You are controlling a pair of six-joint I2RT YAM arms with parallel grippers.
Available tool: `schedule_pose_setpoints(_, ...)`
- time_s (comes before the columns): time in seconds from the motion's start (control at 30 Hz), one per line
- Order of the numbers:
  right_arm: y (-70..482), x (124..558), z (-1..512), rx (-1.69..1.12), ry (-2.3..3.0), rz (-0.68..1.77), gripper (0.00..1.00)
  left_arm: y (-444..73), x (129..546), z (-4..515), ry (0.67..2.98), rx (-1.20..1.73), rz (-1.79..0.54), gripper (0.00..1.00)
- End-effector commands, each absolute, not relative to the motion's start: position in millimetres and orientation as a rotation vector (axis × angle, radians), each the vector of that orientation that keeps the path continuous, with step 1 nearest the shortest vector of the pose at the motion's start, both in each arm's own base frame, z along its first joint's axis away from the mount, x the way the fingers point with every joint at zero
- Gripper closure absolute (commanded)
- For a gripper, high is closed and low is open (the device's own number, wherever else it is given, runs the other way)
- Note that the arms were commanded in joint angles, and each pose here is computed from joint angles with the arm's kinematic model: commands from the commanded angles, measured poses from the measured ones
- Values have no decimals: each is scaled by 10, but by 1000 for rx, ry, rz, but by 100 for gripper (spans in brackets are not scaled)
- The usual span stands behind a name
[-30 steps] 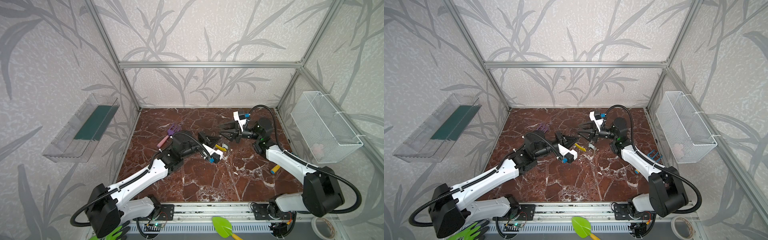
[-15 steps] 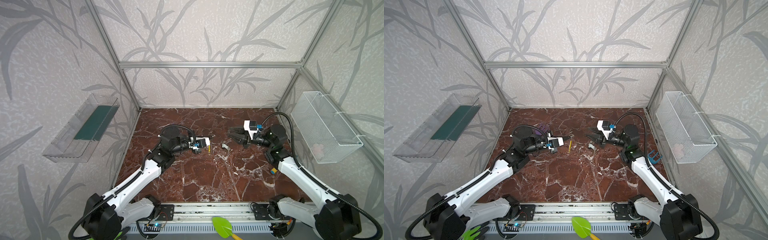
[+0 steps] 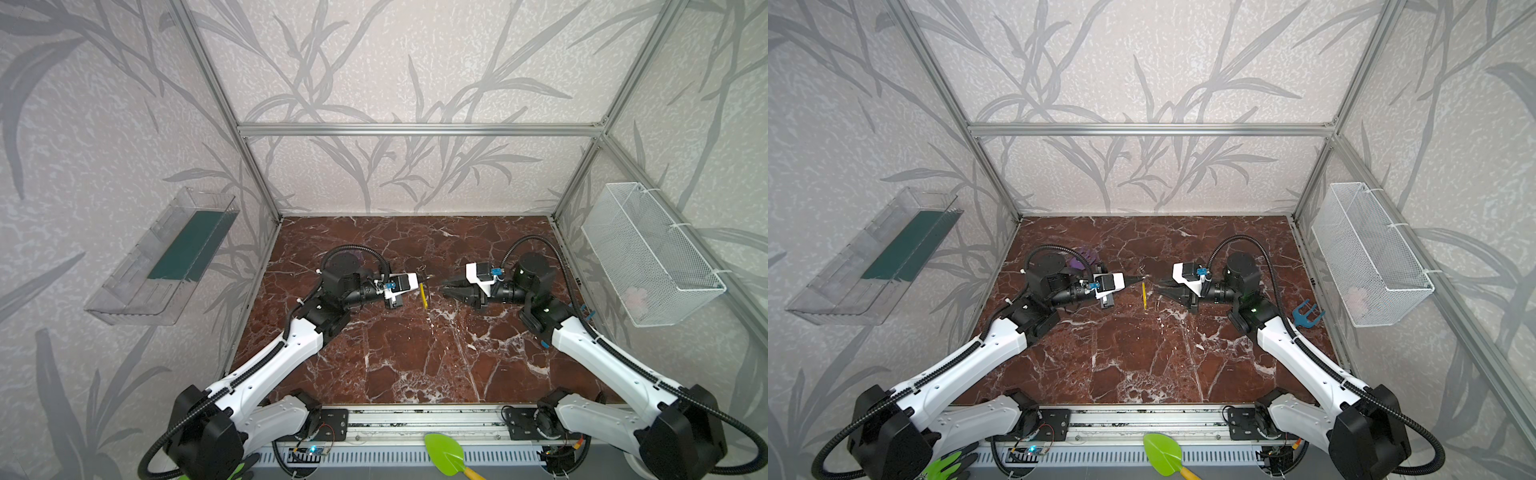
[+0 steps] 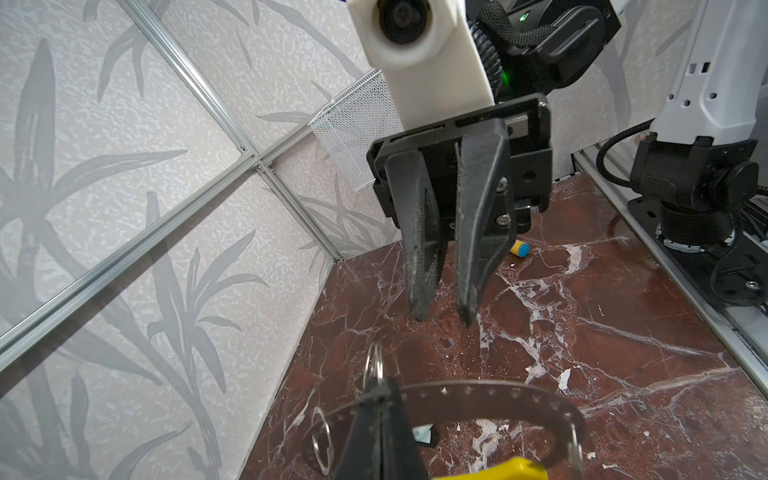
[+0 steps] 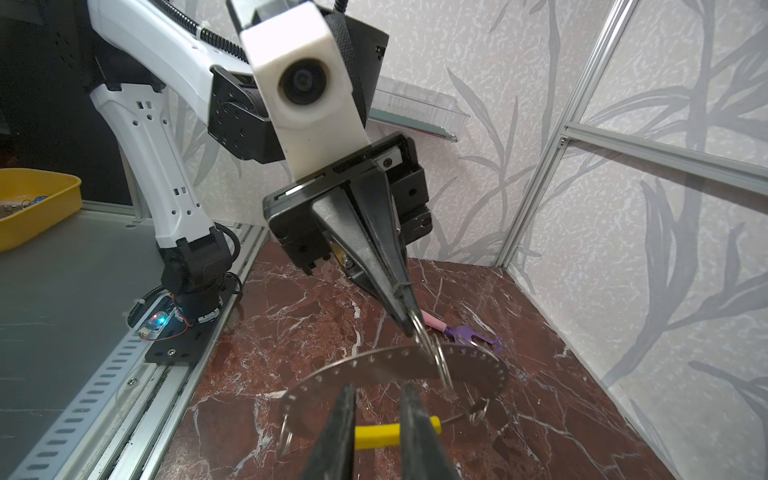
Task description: Put the keys on the keyring
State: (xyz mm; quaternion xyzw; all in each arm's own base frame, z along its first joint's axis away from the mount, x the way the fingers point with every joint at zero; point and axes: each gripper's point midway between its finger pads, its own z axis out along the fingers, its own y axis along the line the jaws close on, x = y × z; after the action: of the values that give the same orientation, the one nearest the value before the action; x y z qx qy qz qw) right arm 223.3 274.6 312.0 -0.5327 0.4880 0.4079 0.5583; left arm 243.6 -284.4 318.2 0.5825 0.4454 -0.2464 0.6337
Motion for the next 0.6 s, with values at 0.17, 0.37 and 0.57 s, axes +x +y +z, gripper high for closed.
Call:
schedule_pose_setpoints(0.17, 2809, 2266, 3135, -1260, 1154, 992, 78, -2884, 2396, 3283, 970, 1332, -618, 100)
schedule_pose_setpoints(0.37, 2833, 2359, 3131, -1229, 1159, 976, 76, -2929, 2365, 3301, 944, 1343, -660, 100)
schedule_pose_setpoints(0.57, 2841, 2409, 3160, -1200, 1160, 971, 75, -2949, 2347, 3273, 937, 1367, -670, 100)
